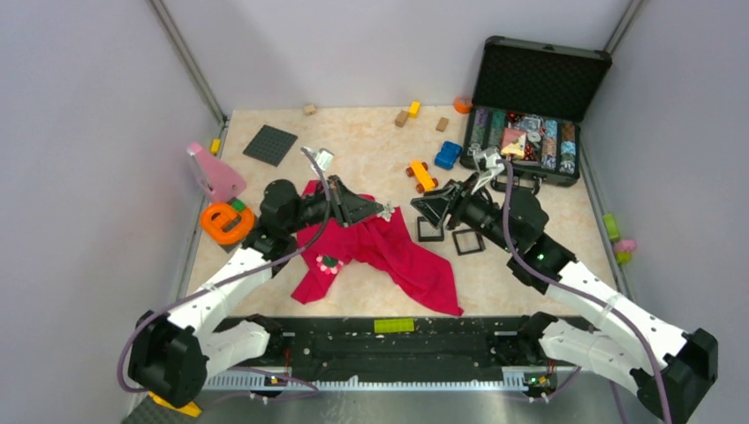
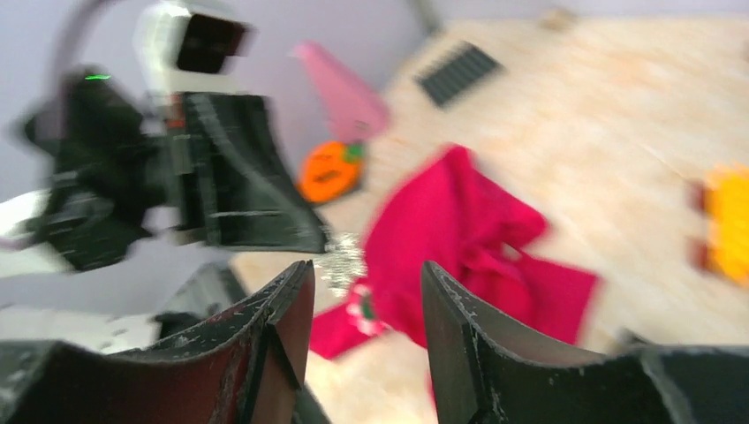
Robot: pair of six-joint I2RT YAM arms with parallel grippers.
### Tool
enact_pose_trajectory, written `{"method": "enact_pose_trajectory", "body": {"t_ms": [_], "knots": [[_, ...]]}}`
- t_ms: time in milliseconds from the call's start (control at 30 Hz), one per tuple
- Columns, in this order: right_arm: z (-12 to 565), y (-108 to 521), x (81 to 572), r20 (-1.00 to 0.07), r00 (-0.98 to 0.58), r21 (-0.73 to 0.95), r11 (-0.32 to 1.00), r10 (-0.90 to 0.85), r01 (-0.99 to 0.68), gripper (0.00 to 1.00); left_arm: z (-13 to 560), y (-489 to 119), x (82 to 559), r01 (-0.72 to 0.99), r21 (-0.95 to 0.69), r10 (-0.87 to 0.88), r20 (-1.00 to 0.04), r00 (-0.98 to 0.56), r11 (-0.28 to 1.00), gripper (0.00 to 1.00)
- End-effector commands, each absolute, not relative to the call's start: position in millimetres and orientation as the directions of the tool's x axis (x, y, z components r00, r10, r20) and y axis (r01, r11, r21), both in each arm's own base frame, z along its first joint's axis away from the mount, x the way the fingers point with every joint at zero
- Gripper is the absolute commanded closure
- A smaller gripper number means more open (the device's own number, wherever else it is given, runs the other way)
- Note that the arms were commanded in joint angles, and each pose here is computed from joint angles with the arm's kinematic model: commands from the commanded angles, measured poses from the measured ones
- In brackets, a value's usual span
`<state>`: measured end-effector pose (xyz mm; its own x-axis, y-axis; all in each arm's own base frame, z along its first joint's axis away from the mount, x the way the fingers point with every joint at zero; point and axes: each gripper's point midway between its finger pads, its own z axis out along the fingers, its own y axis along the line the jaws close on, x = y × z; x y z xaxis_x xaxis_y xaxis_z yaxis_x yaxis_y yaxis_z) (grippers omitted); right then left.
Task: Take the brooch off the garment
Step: Place the brooch in the brooch box.
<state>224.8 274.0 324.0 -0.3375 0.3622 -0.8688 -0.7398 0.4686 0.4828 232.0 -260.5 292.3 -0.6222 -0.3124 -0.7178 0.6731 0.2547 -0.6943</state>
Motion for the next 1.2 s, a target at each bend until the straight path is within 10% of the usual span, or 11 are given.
{"method": "enact_pose_trajectory", "body": {"t_ms": [0, 367, 533, 833, 1167], "knots": [[233.1, 191.0, 262.9, -0.86, -0.47, 0.369, 0.878, 0.197, -0.306, 0.51, 277.0, -284.2, 249.8, 0.659, -0.655, -0.251, -0.753, -0.608, 0.369, 1.0], [172.0, 101.2, 247.0, -0.789, -0.582, 0.187, 0.98, 0.195, 0.075, 0.26, 227.0, -343.1, 263.4, 0.755, -0.293, 0.062, -0.914, -0.402, 0.586, 1.0], [214.9, 145.2, 240.9, -0.725, -0.607, 0.427, 0.904, 0.325, -0.027, 0.25, 236.4, -353.0, 231.4, 0.871, 0.126, 0.15, -0.987, 0.061, 0.474, 1.0], [253.0, 199.5, 218.1, -0.387, -0.742, 0.743, 0.662, 0.547, 0.101, 0.4, 234.9, -358.2, 168.0, 0.555, 0.801, 0.126, -0.589, 0.798, 0.225, 1.0], [230.0, 209.4, 207.3, -0.291, -0.797, 0.752, 0.641, 0.53, 0.152, 0.45, 245.8, -361.3, 172.7, 0.297, 0.934, 0.217, -0.337, 0.916, 0.199, 1.0]]}}
